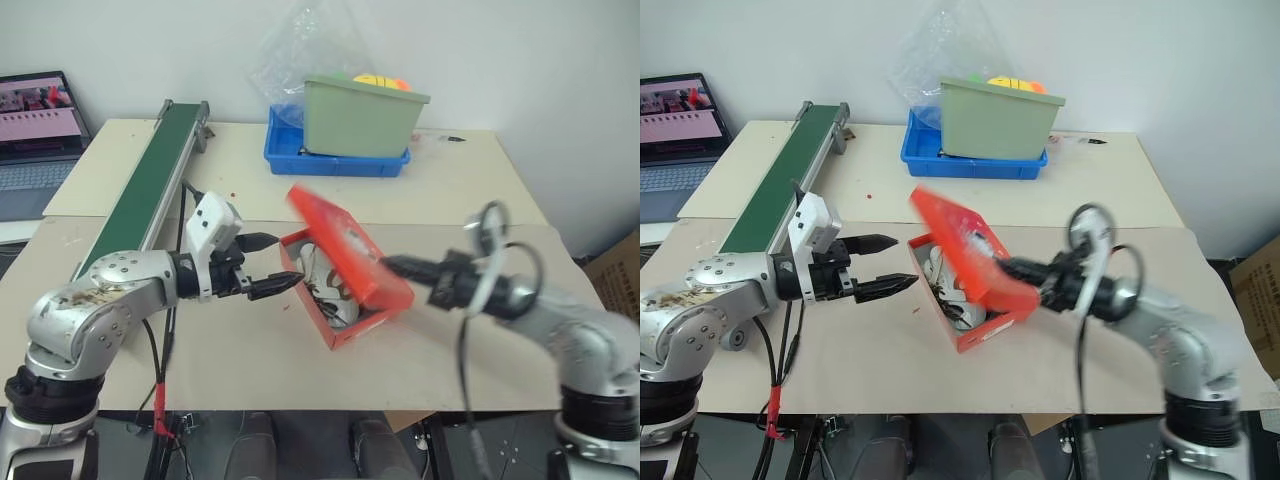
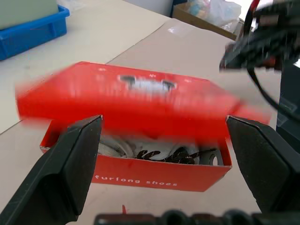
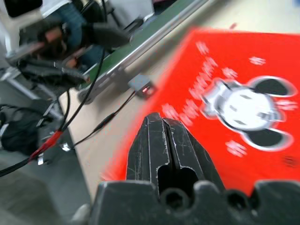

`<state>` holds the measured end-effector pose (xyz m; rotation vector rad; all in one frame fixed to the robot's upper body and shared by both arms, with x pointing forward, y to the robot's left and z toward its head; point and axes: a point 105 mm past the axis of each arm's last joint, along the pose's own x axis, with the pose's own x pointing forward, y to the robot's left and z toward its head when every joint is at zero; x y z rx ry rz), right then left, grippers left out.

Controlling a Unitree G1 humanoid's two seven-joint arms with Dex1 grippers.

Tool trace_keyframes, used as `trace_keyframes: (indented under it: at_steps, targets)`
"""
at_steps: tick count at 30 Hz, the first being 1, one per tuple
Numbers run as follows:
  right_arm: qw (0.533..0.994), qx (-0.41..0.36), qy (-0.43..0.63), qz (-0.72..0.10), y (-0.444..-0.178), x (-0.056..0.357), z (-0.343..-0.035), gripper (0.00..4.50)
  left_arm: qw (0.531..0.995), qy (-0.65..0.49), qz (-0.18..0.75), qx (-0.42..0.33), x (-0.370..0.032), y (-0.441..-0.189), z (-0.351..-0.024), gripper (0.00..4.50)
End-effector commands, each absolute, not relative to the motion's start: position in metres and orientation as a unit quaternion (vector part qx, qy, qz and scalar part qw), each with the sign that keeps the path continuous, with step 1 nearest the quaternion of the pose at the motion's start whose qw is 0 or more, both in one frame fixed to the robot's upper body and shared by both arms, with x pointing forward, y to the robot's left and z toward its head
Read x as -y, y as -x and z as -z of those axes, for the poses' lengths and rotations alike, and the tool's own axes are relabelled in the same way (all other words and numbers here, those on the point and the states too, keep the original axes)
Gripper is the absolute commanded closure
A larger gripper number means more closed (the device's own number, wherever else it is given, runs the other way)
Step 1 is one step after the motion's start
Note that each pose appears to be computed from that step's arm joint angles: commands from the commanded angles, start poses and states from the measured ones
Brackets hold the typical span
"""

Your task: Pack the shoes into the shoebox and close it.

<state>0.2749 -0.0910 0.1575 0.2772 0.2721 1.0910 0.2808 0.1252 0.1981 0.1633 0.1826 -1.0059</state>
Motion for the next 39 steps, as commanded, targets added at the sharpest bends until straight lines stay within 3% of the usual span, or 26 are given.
trace_keyframes:
  at_steps: [1, 4, 7, 12, 15, 18, 25, 29, 33, 39]
  targets:
    - [0.848, -0.131, -0.096, -0.504, -0.284, 0.093, -0.151, 4.46, 0.874, -0.086, 0.474, -0.064, -0.128, -0.273, -0.208, 0.00]
    - [0.863, -0.139, -0.009, -0.486, -0.306, 0.084, -0.134, 4.46, 0.880, -0.087, 0.462, -0.065, -0.132, -0.272, -0.205, 0.00]
    - [0.849, -0.141, 0.096, -0.499, -0.314, 0.071, -0.120, 4.46, 0.885, -0.087, 0.454, -0.059, -0.132, -0.272, -0.206, 0.00]
    - [0.827, -0.165, 0.177, -0.507, -0.319, 0.074, -0.099, 4.46, 0.889, -0.087, 0.445, -0.057, -0.131, -0.271, -0.204, 0.00]
    - [0.819, -0.164, 0.194, -0.514, -0.319, 0.078, -0.105, 4.46, 0.891, -0.086, 0.442, -0.056, -0.131, -0.269, -0.203, 0.00]
    - [0.819, -0.146, 0.177, -0.526, -0.318, 0.079, -0.128, 3.81, 0.893, -0.085, 0.438, -0.057, -0.133, -0.269, -0.202, 0.00]
    - [0.830, -0.072, 0.124, -0.539, -0.322, 0.091, -0.204, 1.37, 0.894, -0.088, 0.436, -0.060, -0.133, -0.273, -0.200, 0.00]
    - [0.819, -0.085, 0.136, -0.550, -0.310, 0.118, -0.221, 0.02, 0.895, -0.116, 0.426, -0.063, -0.141, -0.277, -0.197, 0.00]
    - [0.789, -0.111, 0.168, -0.581, -0.287, 0.132, -0.221, 0.02, 0.890, -0.135, 0.431, -0.061, -0.146, -0.271, -0.196, 0.00]
    - [0.782, -0.114, 0.170, -0.589, -0.277, 0.137, -0.221, 0.02, 0.893, -0.142, 0.421, -0.066, -0.156, -0.268, -0.193, 0.00]
